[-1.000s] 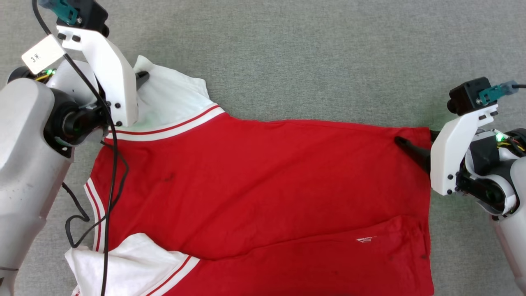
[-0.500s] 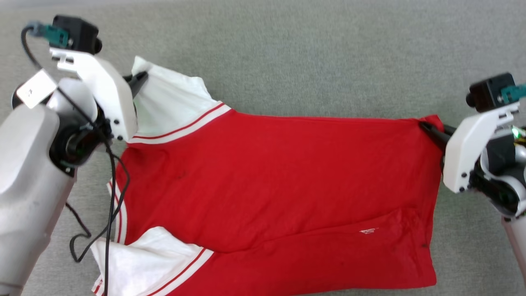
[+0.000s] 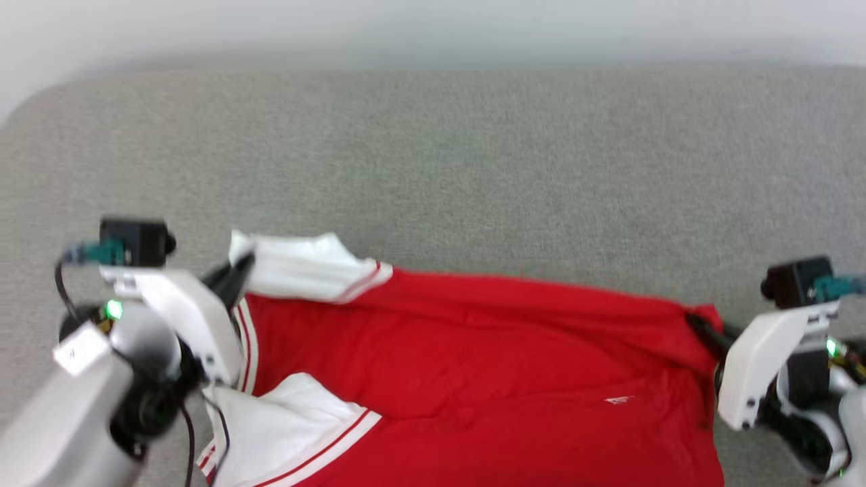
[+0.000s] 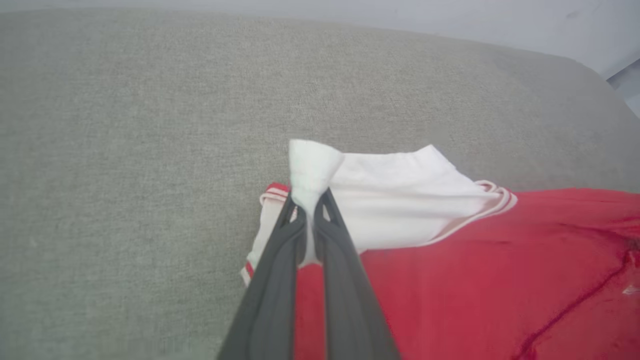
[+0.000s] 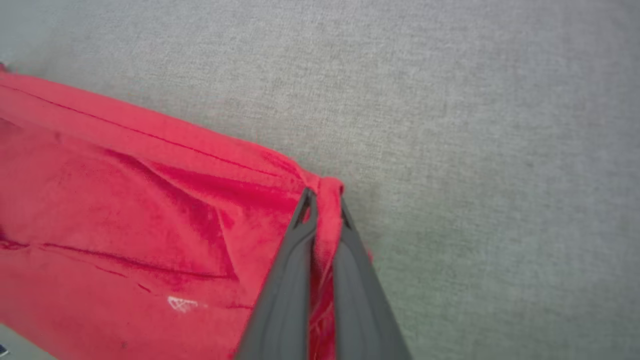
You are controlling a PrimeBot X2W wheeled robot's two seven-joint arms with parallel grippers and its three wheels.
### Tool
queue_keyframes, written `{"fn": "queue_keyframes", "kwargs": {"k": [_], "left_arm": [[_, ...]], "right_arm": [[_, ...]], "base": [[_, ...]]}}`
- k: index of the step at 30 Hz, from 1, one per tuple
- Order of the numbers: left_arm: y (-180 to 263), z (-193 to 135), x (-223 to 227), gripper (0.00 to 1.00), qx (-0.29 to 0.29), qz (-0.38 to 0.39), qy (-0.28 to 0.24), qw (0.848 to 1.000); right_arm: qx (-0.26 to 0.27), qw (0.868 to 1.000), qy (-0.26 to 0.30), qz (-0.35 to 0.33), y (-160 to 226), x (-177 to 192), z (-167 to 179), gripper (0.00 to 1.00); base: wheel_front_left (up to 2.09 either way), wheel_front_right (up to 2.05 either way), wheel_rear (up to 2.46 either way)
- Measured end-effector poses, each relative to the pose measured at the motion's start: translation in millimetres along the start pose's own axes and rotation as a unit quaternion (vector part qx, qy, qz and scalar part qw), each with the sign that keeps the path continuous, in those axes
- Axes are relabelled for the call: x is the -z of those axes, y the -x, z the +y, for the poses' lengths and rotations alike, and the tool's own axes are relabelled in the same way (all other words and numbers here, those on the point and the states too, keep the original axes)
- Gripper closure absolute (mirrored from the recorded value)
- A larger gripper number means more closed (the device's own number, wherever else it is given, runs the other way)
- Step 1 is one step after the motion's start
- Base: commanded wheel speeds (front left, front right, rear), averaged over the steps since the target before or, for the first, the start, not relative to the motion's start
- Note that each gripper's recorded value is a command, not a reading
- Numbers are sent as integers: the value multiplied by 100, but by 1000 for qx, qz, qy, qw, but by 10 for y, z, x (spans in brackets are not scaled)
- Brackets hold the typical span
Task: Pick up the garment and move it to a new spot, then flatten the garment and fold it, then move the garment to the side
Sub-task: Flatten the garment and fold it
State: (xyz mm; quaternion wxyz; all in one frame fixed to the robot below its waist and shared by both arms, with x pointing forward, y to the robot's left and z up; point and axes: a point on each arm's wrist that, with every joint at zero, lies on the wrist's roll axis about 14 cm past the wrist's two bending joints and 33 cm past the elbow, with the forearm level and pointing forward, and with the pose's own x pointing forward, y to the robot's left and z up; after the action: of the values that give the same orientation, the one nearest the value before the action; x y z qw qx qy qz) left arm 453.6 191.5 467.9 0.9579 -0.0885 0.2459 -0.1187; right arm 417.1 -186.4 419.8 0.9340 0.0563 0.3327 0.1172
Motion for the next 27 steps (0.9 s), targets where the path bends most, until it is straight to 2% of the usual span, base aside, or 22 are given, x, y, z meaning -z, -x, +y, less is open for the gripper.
{"fn": "queue_keyframes", "kwargs": {"k": [5, 13, 21, 22, 23, 24, 25, 26, 27], "left_arm": [[346, 1, 394, 100, -21, 16, 18, 999], [781, -53, 1003, 100, -47, 64, 79, 994], [827, -211, 1424, 100, -43, 95, 131, 986], [811, -222, 1448, 100, -42, 95, 135, 985], [796, -223, 1464, 93, -41, 94, 136, 985], [776, -208, 1455, 64, -43, 90, 136, 986], [747, -195, 1426, 13, -46, 82, 137, 986], [721, -185, 1393, 0, -47, 74, 135, 987], [695, -186, 1349, 0, -44, 66, 130, 988]], "right_arm": [[2, 1000, -20, 7, 109, 243, 48, 100], [12, 999, -52, 10, 260, 523, 62, 100], [17, 996, -88, 29, 342, 862, 131, 100], [17, 995, -91, 28, 339, 875, 138, 91], [19, 995, -95, 22, 337, 869, 135, 51], [20, 995, -98, 14, 335, 858, 134, 0], [20, 995, -101, 8, 331, 847, 140, 0], [20, 995, -102, -1, 327, 826, 148, 0], [20, 995, -102, -11, 326, 792, 150, 0]], "base": [[0, 0, 0], [0, 0, 0], [0, 0, 0], [0, 0, 0], [0, 0, 0], [0, 0, 0], [0, 0, 0], [0, 0, 0], [0, 0, 0]]}}
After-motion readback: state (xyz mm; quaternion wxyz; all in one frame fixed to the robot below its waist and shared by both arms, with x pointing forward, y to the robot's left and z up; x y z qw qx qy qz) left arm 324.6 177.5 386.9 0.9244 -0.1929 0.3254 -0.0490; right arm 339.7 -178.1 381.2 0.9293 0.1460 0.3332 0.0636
